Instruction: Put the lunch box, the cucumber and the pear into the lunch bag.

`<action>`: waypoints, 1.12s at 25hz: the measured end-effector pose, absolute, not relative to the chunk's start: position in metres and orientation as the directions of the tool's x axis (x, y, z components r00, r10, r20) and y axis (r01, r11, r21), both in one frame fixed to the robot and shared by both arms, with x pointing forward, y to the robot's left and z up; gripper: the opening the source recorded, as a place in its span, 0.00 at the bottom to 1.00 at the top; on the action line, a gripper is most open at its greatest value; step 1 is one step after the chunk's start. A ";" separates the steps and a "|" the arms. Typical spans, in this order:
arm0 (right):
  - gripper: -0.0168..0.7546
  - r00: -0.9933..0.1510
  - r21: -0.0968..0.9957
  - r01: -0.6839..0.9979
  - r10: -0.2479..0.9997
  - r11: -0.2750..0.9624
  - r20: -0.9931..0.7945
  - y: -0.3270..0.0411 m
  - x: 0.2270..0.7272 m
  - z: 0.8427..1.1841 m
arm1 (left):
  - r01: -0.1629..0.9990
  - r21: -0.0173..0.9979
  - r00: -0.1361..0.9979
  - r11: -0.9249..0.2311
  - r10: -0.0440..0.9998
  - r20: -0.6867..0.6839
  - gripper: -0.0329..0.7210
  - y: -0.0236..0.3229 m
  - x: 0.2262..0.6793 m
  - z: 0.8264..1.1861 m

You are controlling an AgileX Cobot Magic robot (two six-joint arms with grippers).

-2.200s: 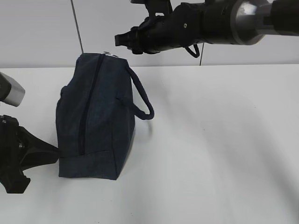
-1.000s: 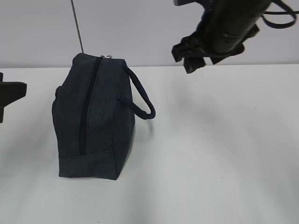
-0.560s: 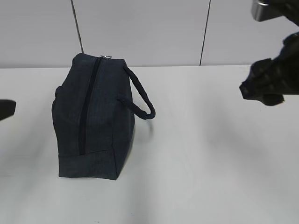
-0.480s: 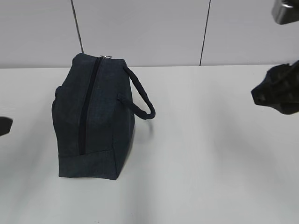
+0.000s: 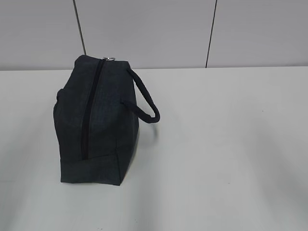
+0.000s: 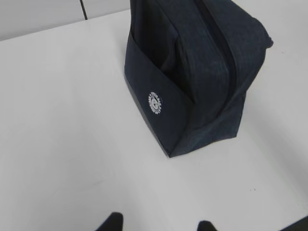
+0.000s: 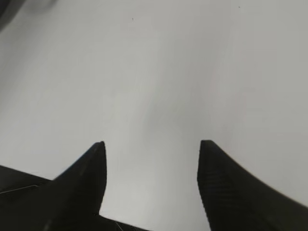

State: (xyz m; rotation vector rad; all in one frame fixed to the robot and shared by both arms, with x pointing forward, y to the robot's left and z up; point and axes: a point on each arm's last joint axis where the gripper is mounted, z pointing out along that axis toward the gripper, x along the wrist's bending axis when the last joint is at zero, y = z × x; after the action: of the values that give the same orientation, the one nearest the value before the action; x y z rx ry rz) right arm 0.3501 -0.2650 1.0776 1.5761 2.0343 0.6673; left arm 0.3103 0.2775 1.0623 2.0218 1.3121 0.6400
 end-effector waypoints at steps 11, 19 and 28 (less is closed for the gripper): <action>0.62 -0.222 0.705 0.677 0.972 0.211 -0.077 -0.301 0.278 1.063 | 0.658 0.708 0.277 -0.258 0.957 0.091 0.42 0.297 0.253 1.057; 0.62 -0.247 0.798 0.570 0.967 0.197 -0.062 -0.313 0.248 1.046 | 0.576 0.789 0.238 -0.214 0.967 0.088 0.40 0.301 0.236 1.059; 0.62 -0.254 0.855 0.493 0.967 0.160 -0.035 -0.319 0.234 1.045 | 0.487 0.860 0.258 -0.152 0.966 0.025 0.35 0.296 0.232 1.056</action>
State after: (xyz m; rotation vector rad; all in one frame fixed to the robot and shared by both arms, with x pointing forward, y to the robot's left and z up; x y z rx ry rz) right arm 0.2340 -0.3188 1.0448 1.3856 1.8331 1.0016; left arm 0.2321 0.2960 1.0565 1.7640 1.3353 0.7893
